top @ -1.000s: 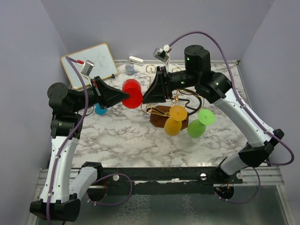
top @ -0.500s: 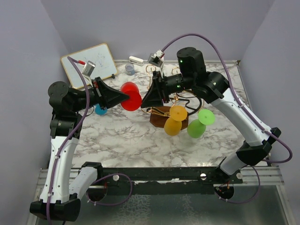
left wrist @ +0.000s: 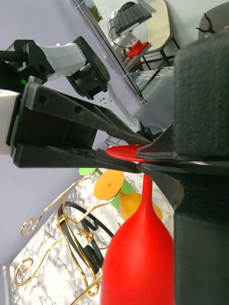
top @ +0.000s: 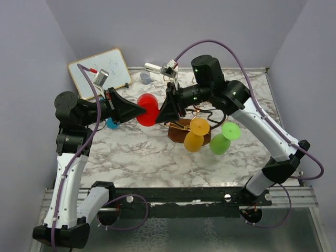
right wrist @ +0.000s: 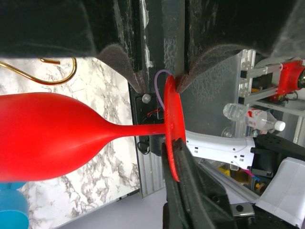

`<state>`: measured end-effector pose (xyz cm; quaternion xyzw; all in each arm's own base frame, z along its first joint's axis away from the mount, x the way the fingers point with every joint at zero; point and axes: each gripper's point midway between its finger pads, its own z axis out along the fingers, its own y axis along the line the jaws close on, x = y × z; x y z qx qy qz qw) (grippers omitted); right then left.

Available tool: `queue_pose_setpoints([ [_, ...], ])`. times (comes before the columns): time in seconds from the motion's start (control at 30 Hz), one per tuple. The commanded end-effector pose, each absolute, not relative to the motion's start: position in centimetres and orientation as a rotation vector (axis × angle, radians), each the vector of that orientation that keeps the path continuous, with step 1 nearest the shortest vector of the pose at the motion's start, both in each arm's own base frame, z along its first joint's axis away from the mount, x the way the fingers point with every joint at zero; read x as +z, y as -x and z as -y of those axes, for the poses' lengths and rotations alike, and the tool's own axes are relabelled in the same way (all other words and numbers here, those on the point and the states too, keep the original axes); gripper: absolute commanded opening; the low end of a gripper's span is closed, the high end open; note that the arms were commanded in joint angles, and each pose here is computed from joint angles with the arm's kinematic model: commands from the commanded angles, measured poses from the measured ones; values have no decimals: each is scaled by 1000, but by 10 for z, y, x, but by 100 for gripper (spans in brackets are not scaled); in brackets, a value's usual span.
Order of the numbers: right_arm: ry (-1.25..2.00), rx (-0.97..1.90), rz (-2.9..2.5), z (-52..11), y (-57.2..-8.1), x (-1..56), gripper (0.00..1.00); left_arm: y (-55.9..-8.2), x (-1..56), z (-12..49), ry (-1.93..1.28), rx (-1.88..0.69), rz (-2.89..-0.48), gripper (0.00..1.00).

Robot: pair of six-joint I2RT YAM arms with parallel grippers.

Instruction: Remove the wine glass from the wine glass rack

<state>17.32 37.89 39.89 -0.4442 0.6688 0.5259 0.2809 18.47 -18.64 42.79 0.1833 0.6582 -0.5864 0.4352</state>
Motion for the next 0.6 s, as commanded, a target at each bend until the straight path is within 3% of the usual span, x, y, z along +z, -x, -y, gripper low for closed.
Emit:
queue_pose_setpoints([
  [0.0,1218,1409,-1816,-391,-179,390,31,-166,448,188,-553,-1454,-1557,0],
  [0.27,1248,1497,-1755,-409,-179,405,30,-166,445,188,-544,-1461,-1564,0],
  [0.3,1255,1505,-1756,-412,-179,404,28,-166,444,188,-543,-1462,-1565,0],
  [0.43,1277,1496,-1764,-418,-177,395,2,-170,436,188,-525,-1451,-1590,0],
  [0.47,1274,1472,-1771,-418,-179,391,1,-174,432,187,-507,-1436,-1609,0],
  [0.57,1250,1363,-1793,-410,-186,376,1,-188,418,182,-405,-1380,-1694,24],
])
